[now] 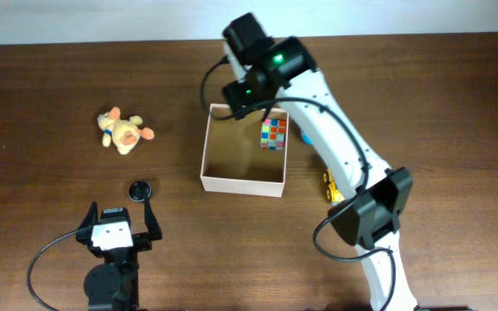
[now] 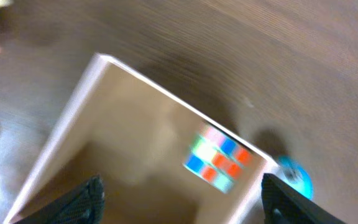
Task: Pack container
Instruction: 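Raise the right gripper and move it over the yellow toy truck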
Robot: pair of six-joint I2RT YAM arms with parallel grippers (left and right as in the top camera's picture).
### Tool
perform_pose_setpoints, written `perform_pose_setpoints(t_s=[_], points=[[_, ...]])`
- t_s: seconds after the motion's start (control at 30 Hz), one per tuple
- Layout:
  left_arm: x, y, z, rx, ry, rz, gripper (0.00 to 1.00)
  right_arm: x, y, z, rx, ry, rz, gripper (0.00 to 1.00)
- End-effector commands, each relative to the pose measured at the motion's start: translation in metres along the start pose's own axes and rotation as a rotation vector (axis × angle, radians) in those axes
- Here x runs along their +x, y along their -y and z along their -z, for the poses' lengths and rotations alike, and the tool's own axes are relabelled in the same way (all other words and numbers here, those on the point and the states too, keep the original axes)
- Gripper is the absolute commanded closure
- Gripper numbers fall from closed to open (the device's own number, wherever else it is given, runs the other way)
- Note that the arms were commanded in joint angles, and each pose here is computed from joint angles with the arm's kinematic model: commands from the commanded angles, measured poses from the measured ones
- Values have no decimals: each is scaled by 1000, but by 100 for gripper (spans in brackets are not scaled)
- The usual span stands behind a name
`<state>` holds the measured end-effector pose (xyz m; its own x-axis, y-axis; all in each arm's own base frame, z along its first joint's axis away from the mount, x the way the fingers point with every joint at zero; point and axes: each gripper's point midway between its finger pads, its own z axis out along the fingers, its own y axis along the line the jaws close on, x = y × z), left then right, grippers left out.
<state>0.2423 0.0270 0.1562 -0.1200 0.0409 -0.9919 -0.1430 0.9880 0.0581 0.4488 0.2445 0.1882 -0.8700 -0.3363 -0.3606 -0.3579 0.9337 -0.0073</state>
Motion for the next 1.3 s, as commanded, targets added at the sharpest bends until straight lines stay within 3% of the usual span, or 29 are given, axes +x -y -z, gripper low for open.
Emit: perform_pose_setpoints(t_s=[0.0,0.23,0.5,0.67,0.9,1.27], points=[[1,2,0,10,0,6,1,10,63,4,136,-36,-272,21],[1,2,0,10,0,6,1,50,139,10,233,-173,-517,18],[1,2,0,10,0,6,1,97,181,-7,282,-339,-613,15],[1,2,0,10,0,6,1,124,174,-21,285,-457,-601,15],[1,2,0,9,0,6,1,126,153,-17,252,-487,-508,15],[1,2,0,9,0,6,1,107,126,48,125,-325,-424,15]])
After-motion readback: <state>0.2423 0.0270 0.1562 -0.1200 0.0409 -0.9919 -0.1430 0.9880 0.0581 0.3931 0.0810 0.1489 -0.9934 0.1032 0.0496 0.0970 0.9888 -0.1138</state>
